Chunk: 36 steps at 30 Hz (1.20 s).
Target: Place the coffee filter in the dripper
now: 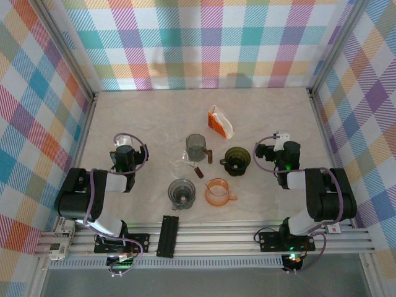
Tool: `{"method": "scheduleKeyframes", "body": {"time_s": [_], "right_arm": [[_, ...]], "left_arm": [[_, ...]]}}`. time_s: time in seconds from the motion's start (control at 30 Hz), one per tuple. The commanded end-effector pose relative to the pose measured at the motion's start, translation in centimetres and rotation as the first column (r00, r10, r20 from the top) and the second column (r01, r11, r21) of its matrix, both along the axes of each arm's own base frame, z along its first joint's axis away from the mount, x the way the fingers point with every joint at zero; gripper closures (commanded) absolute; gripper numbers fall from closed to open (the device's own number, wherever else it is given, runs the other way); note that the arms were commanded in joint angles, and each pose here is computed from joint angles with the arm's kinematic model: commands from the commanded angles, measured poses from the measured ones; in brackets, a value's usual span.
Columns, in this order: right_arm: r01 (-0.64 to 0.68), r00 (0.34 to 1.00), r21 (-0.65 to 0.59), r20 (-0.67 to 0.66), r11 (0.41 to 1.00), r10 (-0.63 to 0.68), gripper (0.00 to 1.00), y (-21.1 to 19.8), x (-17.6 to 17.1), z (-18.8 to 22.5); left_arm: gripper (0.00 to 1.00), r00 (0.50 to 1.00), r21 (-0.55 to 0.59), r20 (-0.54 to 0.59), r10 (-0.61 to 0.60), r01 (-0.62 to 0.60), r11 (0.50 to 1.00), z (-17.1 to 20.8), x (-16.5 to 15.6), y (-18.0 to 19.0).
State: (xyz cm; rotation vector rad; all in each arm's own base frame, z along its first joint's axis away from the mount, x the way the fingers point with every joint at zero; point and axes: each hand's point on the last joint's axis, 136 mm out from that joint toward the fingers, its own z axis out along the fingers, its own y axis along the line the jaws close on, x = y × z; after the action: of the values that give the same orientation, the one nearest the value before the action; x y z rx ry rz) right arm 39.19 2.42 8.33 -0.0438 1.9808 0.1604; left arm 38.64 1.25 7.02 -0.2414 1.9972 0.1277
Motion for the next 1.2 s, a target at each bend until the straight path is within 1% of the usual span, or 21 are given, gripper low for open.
{"method": "scheduleKeyframes", "body": {"time_s": [0.0,0.47,0.6,0.67,0.8,0.93,1.0,1.03,1.1,1.13,1.17], "right_arm": [[-0.016,0.999,-0.001,0.031,1.0,0.016,0.01,0.1,0.6,0.9],[-0.014,1.0,0.004,0.026,1.0,0.014,0.01,0.0,0.6,0.8],[0.025,1.0,0.005,0.0,1.0,-0.025,0.01,-0.6,0.9,1.9],[0.035,0.997,0.009,-0.065,0.999,-0.035,0.01,-0.7,0.9,2.3],[0.099,0.988,0.031,-0.123,0.995,-0.094,0.01,-1.4,0.7,3.1],[0.183,0.977,0.039,-0.123,0.982,-0.177,0.01,-2.4,0.3,5.2],[0.263,0.956,-0.009,-0.13,0.965,-0.262,0.01,-3.3,0.1,6.4],[0.311,0.942,-0.014,-0.123,0.95,-0.311,0.01,-3.9,0.0,7.0],[0.453,0.887,0.054,-0.122,0.89,-0.445,0.01,-5.6,-0.5,7.9],[0.528,0.847,0.116,-0.148,0.841,-0.511,0.01,-6.2,-0.9,8.0],[0.596,0.801,0.179,-0.199,0.783,-0.564,0.01,-6.7,-1.5,7.7]], "left_arm": [[0.0,0.999,0.013,0.048,0.002,-0.003,1.0,1.3,0.6,-0.1],[0.0,0.999,0.013,0.052,0.002,-0.003,1.0,1.4,0.5,-0.1],[0.0,1.0,0.019,0.008,-0.01,0.01,1.0,2.2,0.9,-0.3],[0.0,0.998,0.029,-0.044,0.054,-0.053,0.998,2.9,1.0,0.7],[0.0,0.996,0.031,-0.011,0.089,-0.088,0.996,5.5,0.9,1.2],[0.0,0.978,-0.067,0.118,0.174,-0.167,0.984,9.9,0.0,2.1],[0.0,0.954,-0.128,0.156,0.257,-0.239,0.963,11.9,-0.7,3.0],[0.0,0.932,-0.168,0.164,0.323,-0.297,0.94,12.8,-1.2,3.8],[0.0,0.88,-0.272,0.149,0.452,-0.403,0.874,13.5,-2.2,5.3],[0.0,0.849,-0.339,0.126,0.514,-0.45,0.826,13.8,-2.8,5.9],[0.0,0.81,-0.403,0.091,0.579,-0.502,0.765,13.9,-3.6,6.5]]}}
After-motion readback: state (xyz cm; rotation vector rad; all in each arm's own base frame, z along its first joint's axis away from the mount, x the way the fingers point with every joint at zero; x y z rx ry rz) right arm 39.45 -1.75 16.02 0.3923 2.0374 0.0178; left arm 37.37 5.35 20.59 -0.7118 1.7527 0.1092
